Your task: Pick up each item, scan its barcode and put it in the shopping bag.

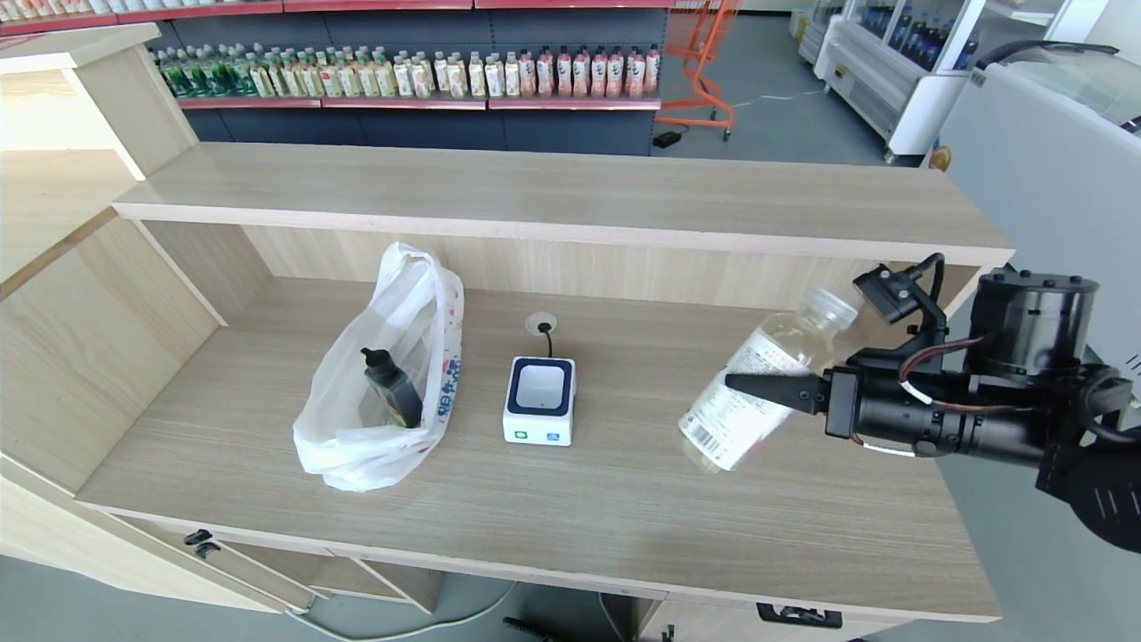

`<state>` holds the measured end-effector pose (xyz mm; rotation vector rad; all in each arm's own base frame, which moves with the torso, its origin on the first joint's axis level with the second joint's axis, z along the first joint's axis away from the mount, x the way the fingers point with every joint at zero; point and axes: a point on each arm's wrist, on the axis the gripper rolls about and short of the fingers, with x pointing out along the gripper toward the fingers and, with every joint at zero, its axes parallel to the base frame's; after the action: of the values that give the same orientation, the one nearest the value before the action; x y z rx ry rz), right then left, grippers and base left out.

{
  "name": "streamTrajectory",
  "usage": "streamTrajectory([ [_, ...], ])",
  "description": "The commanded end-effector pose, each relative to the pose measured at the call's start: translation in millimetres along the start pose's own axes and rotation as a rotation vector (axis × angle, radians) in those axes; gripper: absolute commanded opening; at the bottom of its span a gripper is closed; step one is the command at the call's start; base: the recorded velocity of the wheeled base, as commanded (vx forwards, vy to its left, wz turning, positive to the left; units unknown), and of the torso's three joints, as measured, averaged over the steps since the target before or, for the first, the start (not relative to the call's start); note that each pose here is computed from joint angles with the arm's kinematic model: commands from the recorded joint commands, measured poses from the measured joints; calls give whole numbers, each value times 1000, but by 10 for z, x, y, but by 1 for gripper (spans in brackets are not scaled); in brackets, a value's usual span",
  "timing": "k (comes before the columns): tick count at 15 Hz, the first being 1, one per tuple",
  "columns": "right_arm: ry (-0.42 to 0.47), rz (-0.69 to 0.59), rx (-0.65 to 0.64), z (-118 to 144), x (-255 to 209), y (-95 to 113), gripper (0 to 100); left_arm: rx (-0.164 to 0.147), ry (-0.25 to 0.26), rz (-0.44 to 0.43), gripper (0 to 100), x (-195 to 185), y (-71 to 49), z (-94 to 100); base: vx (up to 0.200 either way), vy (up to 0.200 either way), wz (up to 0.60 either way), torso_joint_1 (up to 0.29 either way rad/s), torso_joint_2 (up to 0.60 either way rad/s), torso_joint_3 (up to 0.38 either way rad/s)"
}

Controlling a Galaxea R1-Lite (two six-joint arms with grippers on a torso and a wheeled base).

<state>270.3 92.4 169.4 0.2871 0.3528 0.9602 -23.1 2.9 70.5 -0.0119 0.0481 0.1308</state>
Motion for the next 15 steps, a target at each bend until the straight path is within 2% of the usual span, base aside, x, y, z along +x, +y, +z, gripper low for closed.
streamTrajectory([
  [1, -14, 81, -48, 51, -137, 182, 0, 0, 0, 0, 100, 0, 0, 0, 0, 0, 0, 0, 0, 0],
  [4, 16, 197, -60, 30, -140, 291, 0, 0, 0, 1, 100, 0, 0, 0, 0, 0, 0, 0, 0, 0],
  [10, 63, 339, -61, -21, -13, 630, 0, 0, 0, 1, 100, 0, 0, 0, 0, 0, 0, 0, 0, 0],
  [15, 85, 362, -6, -26, -5, 678, 0, 0, 0, 1, 100, 0, 0, 0, 0, 0, 0, 0, 0, 0],
])
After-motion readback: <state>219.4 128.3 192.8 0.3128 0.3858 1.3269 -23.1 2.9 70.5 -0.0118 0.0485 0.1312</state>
